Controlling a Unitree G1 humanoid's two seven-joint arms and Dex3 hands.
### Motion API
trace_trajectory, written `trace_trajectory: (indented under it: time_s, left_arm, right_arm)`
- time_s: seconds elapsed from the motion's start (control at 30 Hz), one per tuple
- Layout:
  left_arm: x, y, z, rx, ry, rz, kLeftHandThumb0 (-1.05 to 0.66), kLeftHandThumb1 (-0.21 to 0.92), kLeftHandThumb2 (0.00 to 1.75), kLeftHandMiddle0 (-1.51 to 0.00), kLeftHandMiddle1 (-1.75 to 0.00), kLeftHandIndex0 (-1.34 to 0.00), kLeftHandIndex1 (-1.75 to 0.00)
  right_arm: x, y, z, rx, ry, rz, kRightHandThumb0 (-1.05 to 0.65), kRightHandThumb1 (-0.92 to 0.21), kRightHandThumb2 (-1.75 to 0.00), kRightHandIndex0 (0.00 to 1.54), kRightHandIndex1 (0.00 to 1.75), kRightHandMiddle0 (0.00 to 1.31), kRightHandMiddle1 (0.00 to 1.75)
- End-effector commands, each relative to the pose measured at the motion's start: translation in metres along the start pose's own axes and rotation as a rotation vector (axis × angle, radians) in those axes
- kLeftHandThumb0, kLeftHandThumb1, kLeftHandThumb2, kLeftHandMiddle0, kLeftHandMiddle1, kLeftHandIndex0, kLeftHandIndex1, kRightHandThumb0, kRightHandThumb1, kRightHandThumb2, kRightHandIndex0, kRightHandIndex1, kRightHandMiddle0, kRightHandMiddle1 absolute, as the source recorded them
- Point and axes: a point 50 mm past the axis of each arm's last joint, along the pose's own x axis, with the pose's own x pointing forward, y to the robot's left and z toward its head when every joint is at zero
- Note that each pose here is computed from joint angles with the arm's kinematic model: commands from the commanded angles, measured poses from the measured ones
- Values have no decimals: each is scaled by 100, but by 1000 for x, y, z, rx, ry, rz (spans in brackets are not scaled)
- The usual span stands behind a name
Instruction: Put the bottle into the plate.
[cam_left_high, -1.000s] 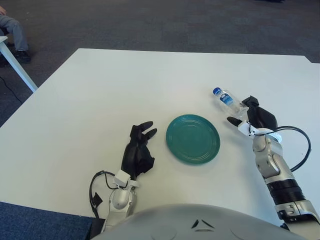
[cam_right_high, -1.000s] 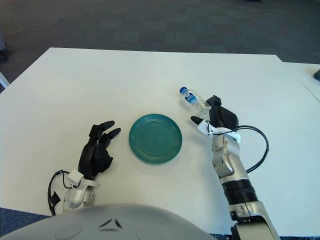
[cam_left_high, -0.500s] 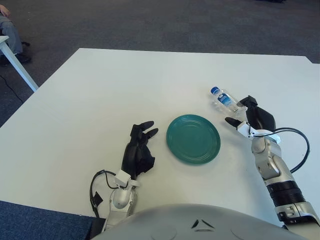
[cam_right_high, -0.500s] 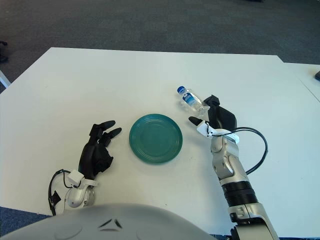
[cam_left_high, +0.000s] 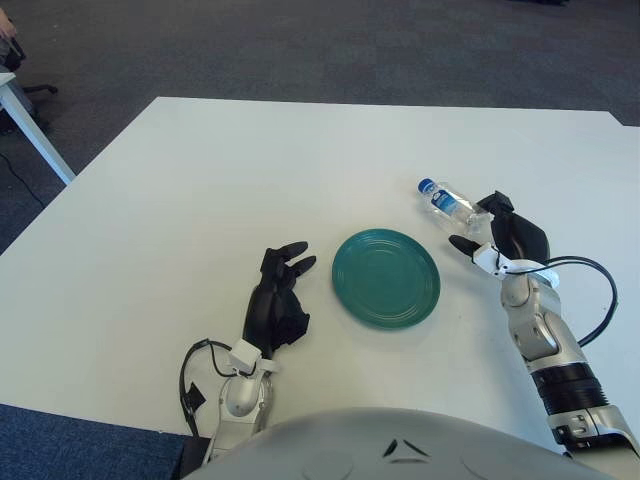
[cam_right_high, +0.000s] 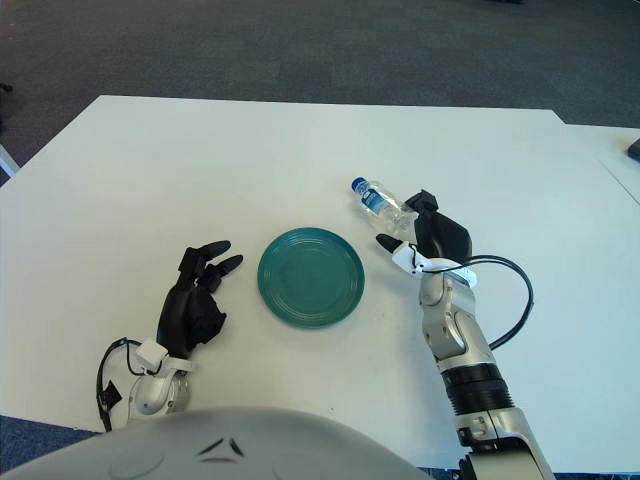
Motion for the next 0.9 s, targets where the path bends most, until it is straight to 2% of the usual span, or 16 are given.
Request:
trace_trajectory:
  time_s: [0.0, 0.33, 0.53, 0.63, 0.87]
  left_arm:
    - [-4, 3, -9, 9, 56, 3, -79, 92, 110, -40, -72, -15, -120]
    - [-4, 5, -12, 32, 106, 12, -77, 92, 110, -40, -72, -15, -120]
    - [-2, 7, -15, 43, 184, 62, -77, 92, 108, -40, -73, -16, -120]
    - [-1, 8, -16, 48, 229, 89, -77, 92, 107, -39, -73, -14, -119]
    - [0, 9, -15, 8, 253, 103, -77, 92, 104, -41, -74, -14, -120]
  right_arm:
    - [-1, -4, 3, 6, -4, -19, -47, -77, -78, 110, 175, 92, 175]
    - [-7, -19, 19, 14, -51, -68, -47, -77, -78, 111, 175, 93, 175]
    - [-16, -31, 31, 22, -99, -100, -47, -77, -78, 111, 175, 93, 175]
    - [-20, -38, 35, 33, -120, -110, -47, -77, -78, 114, 175, 96, 175]
    - [-25, -47, 43, 41, -149, -135, -47, -76, -79, 121, 175, 101, 175]
